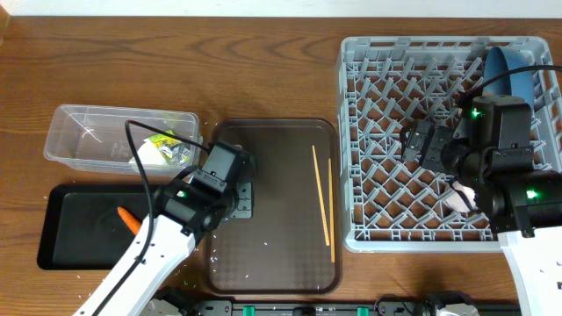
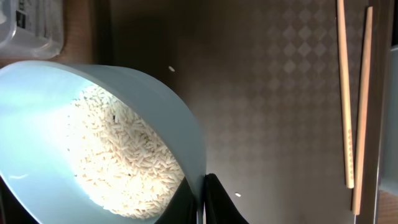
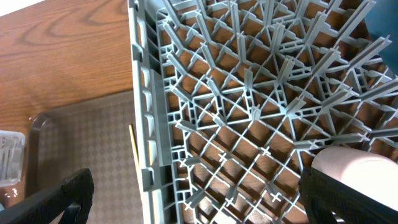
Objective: Sort waste into correct bins and load items into the dishwasher rack
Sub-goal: 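Grasp the rim of the light-blue rice bowl with the left gripper, then lift the rice bowl and carry it left over the black tray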
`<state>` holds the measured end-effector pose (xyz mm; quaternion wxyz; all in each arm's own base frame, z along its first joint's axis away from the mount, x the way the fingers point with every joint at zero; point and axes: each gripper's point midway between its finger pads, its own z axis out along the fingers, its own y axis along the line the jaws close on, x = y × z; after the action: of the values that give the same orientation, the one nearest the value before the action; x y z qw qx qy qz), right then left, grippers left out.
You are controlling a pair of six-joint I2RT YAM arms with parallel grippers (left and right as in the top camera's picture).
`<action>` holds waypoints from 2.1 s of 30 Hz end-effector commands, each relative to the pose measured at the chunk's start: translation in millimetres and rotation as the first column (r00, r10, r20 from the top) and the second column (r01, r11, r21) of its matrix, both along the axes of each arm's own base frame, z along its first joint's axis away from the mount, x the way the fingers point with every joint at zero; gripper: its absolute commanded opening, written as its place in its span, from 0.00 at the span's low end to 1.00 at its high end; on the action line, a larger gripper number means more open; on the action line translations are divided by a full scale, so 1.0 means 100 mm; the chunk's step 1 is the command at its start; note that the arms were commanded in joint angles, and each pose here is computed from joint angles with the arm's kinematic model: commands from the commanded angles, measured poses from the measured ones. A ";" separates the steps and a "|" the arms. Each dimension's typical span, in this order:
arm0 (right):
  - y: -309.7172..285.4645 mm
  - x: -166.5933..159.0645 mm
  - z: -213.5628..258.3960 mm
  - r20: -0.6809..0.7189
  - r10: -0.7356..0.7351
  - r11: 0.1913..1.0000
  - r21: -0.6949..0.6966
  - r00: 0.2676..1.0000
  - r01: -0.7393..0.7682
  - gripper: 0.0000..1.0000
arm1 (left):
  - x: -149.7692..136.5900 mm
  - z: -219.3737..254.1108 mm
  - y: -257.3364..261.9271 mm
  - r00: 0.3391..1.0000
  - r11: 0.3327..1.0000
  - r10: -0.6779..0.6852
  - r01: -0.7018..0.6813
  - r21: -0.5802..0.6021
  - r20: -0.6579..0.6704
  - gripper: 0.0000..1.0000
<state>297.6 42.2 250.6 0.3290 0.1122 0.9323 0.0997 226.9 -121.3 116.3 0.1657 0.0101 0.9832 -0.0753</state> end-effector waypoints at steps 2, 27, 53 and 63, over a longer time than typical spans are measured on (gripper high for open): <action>0.00 -0.01 0.05 0.016 0.012 1.000 -0.002 1.000 -0.012 0.99 | 0.03 -0.06 -0.11 0.999 0.999 -0.034 0.034 0.034 -0.024 0.06; 0.00 0.00 0.05 0.021 0.012 1.000 -0.002 1.000 -0.012 0.99 | -0.10 -0.96 -0.50 0.952 0.953 -0.204 0.246 0.176 -0.230 0.38; -0.03 0.01 0.05 0.022 0.000 1.000 -0.016 1.000 0.000 0.99 | -0.24 -1.32 -0.35 0.907 0.910 -0.255 0.342 0.236 -0.335 0.06; -0.03 0.01 0.05 0.021 0.000 1.000 -0.016 1.000 0.000 0.99 | -0.11 -0.89 -0.45 0.939 0.933 -0.248 0.297 0.203 -0.238 0.06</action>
<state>298.8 41.6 251.5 0.3323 0.1127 0.9312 0.0985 205.4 -157.3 4.7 0.0168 0.1663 0.9851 0.0408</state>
